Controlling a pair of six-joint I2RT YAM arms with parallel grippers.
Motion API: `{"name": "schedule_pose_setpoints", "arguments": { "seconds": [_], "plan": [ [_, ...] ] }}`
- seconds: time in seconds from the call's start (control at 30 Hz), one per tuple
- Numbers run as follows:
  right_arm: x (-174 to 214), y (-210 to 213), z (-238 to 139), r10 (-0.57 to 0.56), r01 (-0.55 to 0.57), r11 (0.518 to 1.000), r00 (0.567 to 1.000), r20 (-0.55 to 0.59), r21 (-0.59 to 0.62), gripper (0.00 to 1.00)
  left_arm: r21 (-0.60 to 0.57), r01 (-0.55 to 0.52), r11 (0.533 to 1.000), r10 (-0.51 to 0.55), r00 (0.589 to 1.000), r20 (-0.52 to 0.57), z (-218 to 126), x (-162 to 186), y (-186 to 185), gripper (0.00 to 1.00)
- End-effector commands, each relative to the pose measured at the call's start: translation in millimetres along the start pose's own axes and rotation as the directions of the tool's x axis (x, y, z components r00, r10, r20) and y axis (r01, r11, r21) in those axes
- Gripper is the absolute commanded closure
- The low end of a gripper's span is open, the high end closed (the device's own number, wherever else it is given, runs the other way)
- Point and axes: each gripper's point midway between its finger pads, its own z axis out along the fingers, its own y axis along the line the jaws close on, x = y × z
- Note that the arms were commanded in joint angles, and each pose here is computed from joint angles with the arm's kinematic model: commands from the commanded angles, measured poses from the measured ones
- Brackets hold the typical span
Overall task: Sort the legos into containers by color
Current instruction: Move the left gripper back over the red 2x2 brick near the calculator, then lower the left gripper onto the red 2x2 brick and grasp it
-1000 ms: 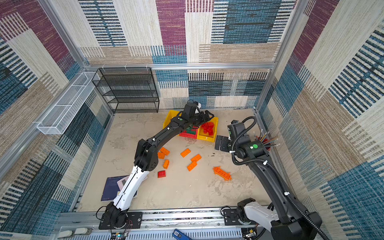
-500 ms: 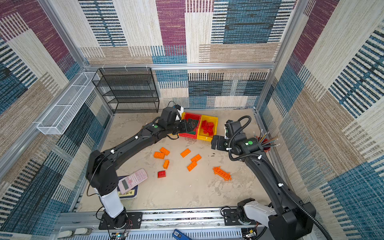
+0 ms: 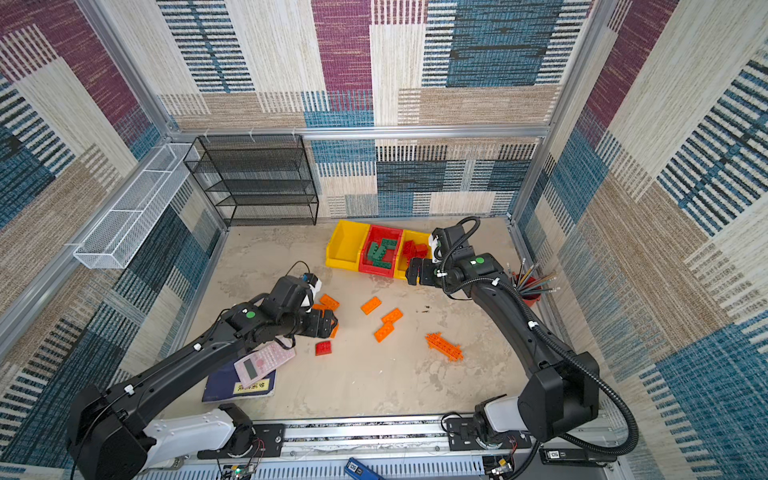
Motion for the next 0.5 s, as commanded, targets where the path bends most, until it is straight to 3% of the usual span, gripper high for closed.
{"name": "schedule_pose_setpoints", "arguments": {
  "seconds": [0.0, 0.2, 0.3, 0.47],
  "plan": [
    [-11, 10, -2, -0.031, 0.031, 0.999, 0.999, 0.02, -0.039, 0.0, 0.048, -0.159, 0.986, 0.162, 0.984, -0.072, 4, 17, -4, 0.1],
    [-12, 12, -9, -0.028, 0.029, 0.999, 0.999, 0.027, -0.039, 0.0, 0.078, -0.254, 0.964, 0.265, 0.94, -0.213, 20, 35, -4, 0.1],
    [-9, 9, -16, -0.021, 0.022, 0.999, 0.999, 0.04, -0.026, 0.0, 0.061, -0.297, 0.953, 0.302, 0.909, -0.289, 30, 48, 4, 0.15],
    [2, 2, -27, -0.015, 0.015, 1.0, 0.999, 0.047, 0.001, 0.0, 0.022, -0.364, 0.931, 0.356, 0.895, -0.27, 38, 44, 10, 0.16]
  ]
}}
